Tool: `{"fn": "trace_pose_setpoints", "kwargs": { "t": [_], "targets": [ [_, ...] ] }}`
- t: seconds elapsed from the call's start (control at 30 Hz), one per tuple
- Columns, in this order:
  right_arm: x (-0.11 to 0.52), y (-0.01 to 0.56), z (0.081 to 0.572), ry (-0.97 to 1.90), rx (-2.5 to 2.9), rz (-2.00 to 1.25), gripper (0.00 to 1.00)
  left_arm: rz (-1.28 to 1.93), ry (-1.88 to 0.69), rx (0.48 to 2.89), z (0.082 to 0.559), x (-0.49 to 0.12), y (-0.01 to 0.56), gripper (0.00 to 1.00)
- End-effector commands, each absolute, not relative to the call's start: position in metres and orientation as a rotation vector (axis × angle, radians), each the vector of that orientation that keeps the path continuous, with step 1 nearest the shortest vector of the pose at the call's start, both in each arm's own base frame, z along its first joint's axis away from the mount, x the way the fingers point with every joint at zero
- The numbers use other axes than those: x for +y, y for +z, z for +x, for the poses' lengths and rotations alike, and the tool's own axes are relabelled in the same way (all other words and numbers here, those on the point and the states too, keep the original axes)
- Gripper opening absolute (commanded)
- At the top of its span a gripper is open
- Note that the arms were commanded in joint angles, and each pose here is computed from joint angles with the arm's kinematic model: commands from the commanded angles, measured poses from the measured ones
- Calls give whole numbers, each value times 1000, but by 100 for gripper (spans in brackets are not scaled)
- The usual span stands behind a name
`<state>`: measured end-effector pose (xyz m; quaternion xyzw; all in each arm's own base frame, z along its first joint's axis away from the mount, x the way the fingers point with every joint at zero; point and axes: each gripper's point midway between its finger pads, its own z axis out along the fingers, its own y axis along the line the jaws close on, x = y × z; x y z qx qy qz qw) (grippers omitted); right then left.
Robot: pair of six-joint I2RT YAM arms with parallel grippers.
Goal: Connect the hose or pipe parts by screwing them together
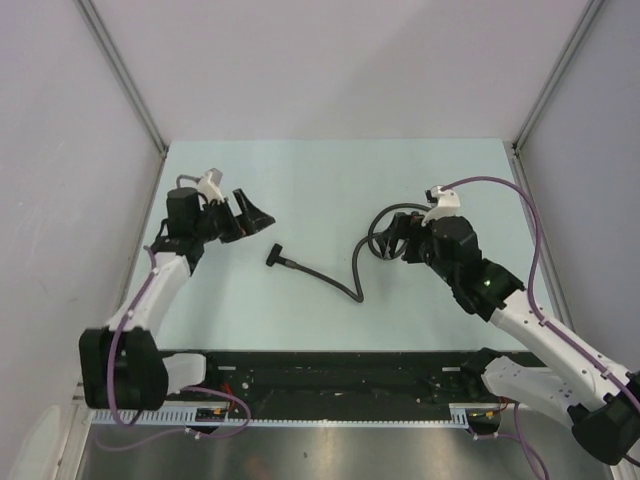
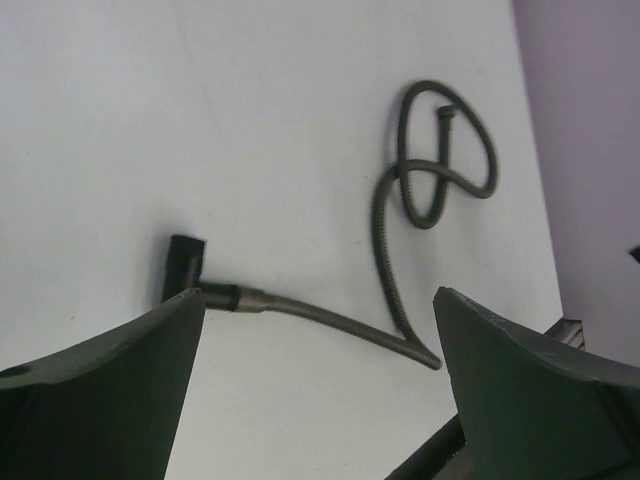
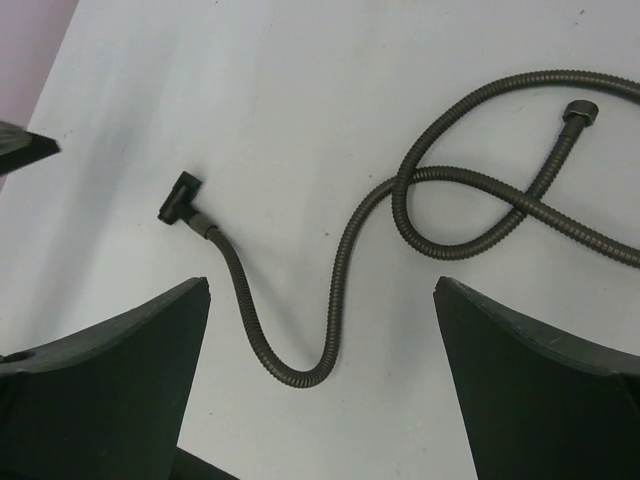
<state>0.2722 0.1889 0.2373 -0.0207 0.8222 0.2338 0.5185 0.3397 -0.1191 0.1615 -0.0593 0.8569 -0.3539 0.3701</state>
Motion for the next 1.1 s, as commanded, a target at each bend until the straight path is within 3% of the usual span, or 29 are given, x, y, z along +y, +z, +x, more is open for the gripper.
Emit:
{"fn": "trace_pose_setpoints", "kwargs": {
  "t": [0.0,0.13,0.33,0.6,1.07],
  "targets": [
    [178,272,274,586,1876,71,100,14,-1011,2025,315,-141,231,100],
    [174,282,271,590,1841,65,100,226,-985,1812,268,-162,289,100],
    [175,298,267,636,1788,51,100,267,-878,1609,229,-150,324,100],
    [173,294,265,628,1808,71,100,133,-789,1664,234,-131,283,100],
    [170,285,260,611,1846,60,100,139,-796,1649,230,-132,288,100]
  ]
}}
